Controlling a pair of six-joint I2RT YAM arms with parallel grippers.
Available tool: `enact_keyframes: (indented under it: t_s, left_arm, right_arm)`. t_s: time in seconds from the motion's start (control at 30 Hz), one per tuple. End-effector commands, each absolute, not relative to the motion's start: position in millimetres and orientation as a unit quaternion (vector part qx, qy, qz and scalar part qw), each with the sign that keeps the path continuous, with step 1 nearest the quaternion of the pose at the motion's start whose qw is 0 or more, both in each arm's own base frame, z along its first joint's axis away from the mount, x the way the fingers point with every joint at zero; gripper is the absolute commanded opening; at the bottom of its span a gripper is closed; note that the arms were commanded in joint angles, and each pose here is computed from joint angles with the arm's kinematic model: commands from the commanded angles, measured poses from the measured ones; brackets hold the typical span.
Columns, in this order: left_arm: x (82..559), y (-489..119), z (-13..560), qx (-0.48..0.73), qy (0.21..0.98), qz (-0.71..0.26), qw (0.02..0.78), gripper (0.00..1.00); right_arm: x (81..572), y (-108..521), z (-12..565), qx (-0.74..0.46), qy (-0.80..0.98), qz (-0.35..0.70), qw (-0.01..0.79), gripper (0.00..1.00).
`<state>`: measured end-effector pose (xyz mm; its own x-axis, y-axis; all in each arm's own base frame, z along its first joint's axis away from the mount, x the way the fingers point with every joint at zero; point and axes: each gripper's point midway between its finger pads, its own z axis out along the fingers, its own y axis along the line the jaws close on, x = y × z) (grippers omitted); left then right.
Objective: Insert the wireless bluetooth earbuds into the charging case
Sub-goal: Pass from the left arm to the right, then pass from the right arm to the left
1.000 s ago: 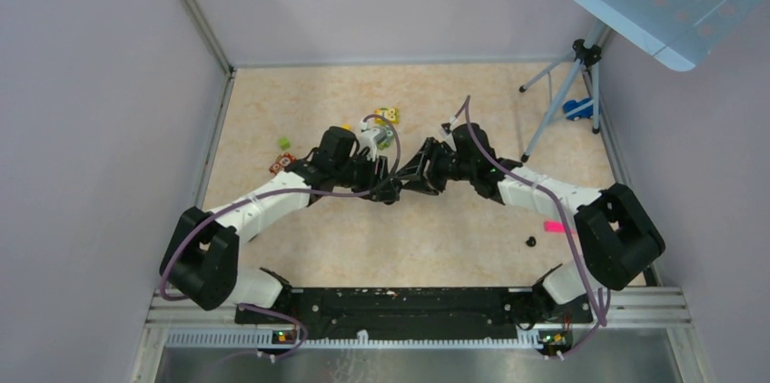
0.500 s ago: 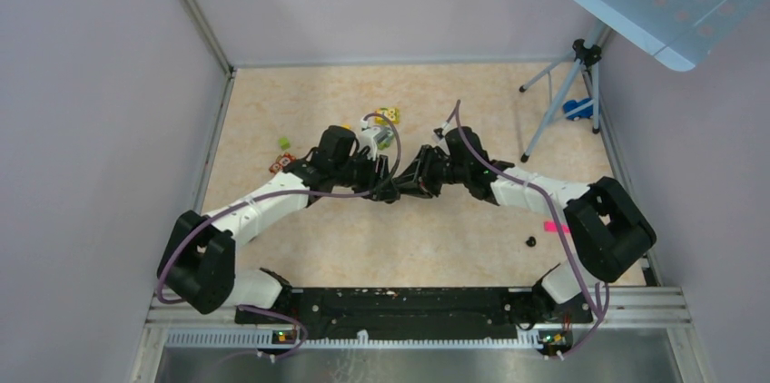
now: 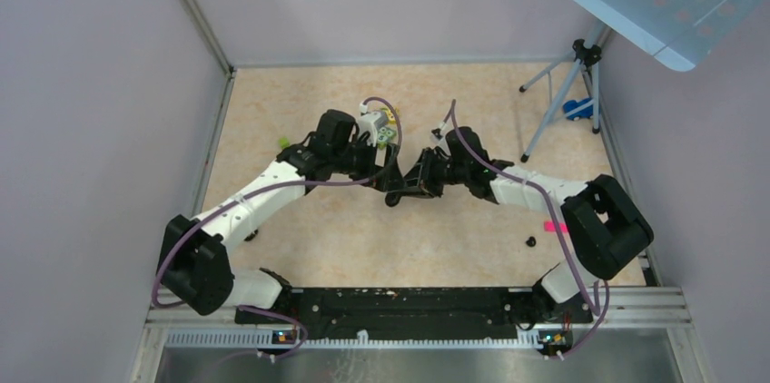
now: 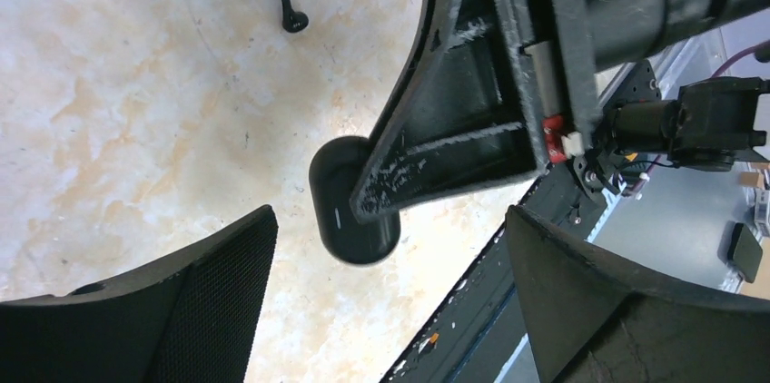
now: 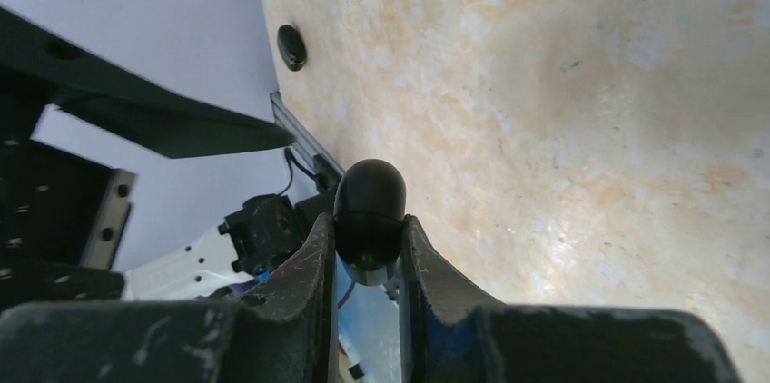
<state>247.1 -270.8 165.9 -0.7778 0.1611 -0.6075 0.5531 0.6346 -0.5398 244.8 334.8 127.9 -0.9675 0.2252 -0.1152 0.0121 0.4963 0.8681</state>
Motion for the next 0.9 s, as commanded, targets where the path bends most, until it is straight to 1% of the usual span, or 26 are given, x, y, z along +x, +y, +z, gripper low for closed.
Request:
enact_keyframes:
  t_s: [0.0, 0.17, 0.3, 0.4, 0.5, 0.53, 0.6, 0.7, 0.87]
  left_arm:
    - [249.6, -258.6, 202.5, 0.213, 0.858, -0.369, 0.287, 0.99]
    - [239.0, -260.7, 234.7, 0.223, 0.826, -0.428, 0.293, 0.99]
    - [239.7, -265.3, 249.5, 0.203, 0.813, -0.459, 0.296, 0.99]
    - [249.1, -258.6, 253.8, 0.183, 0.81, -0.445, 0.334, 0.99]
    - [256.1, -251.6, 259.6, 0.146, 0.801, -0.446, 0.372, 0.95]
    - [257.0, -248.7, 262.6, 0.139, 0.799, -0.448, 0.375, 0.98]
    - [256.2, -245.6, 267.3, 0.142, 0.794, -0.468, 0.36, 0.99]
    - [240.3, -252.7, 275.0, 0.172, 0.763, -0.54, 0.311, 0.99]
    - [226.8, -261.1, 286.7, 0.2, 0.723, -0.598, 0.282, 0.99]
  right_arm:
    - [265.4, 322.9, 154.3, 0.013, 0.849, 0.499, 0.171, 0.0]
    - [276.7, 300.8, 172.3, -0.03, 0.838, 0.499, 0.219, 0.0]
    - [277.5, 290.3, 201.2, -0.079, 0.815, 0.508, 0.268, 0.0]
    - [273.1, 287.5, 222.6, -0.11, 0.792, 0.524, 0.293, 0.0]
    - [263.3, 286.4, 242.8, -0.143, 0.759, 0.556, 0.309, 0.0]
    - [260.0, 286.3, 249.4, -0.151, 0.745, 0.568, 0.314, 0.0]
    - [254.5, 285.1, 260.6, -0.163, 0.721, 0.592, 0.321, 0.0]
    - [245.9, 286.5, 275.8, -0.185, 0.686, 0.623, 0.328, 0.0]
    - [234.2, 288.6, 290.9, -0.206, 0.65, 0.657, 0.322, 0.0]
